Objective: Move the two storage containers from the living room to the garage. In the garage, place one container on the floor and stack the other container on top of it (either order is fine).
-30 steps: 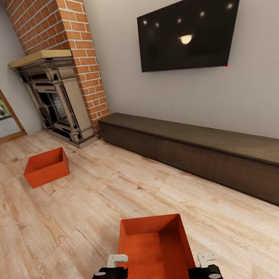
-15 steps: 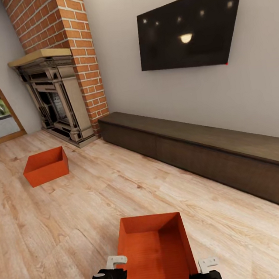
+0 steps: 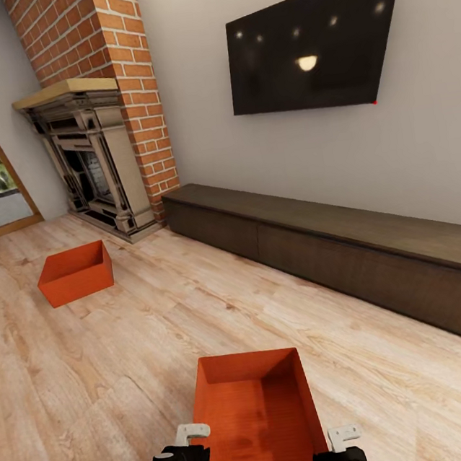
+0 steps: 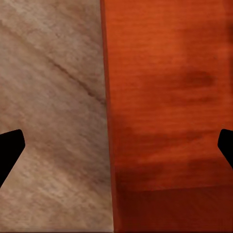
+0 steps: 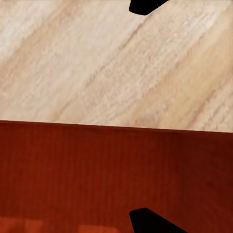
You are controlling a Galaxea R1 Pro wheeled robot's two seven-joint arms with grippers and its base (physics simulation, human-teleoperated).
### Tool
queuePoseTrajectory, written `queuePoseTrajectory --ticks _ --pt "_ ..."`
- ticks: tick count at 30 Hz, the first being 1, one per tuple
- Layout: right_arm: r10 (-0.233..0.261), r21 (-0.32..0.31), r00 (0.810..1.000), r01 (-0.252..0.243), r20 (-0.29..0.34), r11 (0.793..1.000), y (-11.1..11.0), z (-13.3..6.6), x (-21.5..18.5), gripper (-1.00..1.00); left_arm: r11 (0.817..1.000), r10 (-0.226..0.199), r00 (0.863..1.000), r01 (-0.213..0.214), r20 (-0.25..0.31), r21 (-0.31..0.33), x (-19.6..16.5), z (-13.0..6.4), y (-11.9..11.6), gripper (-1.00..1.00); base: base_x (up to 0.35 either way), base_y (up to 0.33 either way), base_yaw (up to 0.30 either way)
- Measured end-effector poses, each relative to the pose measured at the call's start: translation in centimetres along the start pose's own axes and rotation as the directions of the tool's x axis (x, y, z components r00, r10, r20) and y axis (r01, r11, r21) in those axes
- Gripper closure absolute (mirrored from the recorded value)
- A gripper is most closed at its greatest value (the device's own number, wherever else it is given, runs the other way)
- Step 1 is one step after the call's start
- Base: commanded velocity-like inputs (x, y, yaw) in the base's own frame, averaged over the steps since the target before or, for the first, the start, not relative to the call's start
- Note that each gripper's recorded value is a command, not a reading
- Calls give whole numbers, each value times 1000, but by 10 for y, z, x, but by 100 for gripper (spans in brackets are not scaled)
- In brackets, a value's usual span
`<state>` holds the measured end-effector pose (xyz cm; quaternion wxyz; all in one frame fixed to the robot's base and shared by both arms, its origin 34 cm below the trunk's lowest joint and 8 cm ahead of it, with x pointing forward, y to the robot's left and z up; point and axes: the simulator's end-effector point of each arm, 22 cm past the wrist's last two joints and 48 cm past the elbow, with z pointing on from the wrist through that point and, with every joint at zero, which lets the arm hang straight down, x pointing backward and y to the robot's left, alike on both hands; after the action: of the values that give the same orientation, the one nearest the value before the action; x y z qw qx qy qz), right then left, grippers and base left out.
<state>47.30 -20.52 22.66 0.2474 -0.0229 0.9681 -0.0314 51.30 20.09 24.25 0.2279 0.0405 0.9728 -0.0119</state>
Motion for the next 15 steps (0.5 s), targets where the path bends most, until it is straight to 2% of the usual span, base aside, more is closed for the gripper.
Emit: queuePoseTrajectory --ticks 15 --pt "0 0 1000 0 1 1000 0 3 3 -100 1000 1 1000 -1 -22 2 13 4 -1 -100 0 0 0"
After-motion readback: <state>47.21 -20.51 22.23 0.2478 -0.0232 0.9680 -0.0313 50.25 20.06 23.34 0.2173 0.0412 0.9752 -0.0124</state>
